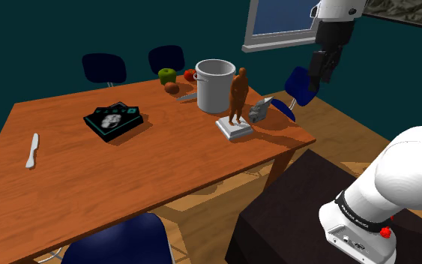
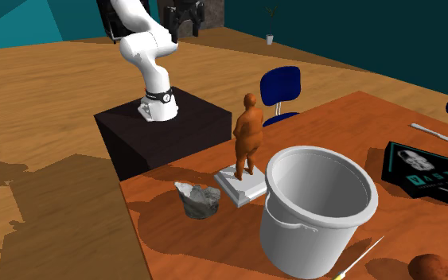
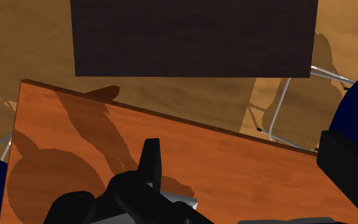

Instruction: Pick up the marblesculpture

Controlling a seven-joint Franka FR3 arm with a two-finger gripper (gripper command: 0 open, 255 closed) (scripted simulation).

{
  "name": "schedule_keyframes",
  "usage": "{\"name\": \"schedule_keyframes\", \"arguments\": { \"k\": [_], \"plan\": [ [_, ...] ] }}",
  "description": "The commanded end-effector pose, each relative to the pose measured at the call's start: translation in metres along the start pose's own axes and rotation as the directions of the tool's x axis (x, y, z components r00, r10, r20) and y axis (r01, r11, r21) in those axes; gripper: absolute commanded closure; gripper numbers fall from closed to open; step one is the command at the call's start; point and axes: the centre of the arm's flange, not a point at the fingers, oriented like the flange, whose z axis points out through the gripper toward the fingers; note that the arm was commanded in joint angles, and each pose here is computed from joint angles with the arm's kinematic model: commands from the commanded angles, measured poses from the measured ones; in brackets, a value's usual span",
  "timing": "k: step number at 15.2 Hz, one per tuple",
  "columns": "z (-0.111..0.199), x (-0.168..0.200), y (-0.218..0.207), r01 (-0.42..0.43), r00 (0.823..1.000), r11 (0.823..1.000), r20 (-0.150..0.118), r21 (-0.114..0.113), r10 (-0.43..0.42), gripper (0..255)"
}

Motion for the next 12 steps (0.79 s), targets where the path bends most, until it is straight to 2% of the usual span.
{"name": "schedule_keyframes", "arguments": {
  "k": [1, 6, 12],
  "plan": [
    [0.0, 0.0, 0.0, 0.0, 1.0, 1.0, 0.0, 0.0, 0.0, 0],
    [0.027, 0.042, 0.046, 0.075, 0.997, 0.997, 0.023, -0.003, -0.074, 0],
    [0.06, 0.095, 0.097, 0.163, 0.985, 0.987, 0.05, -0.003, -0.163, 0]
  ]
}}
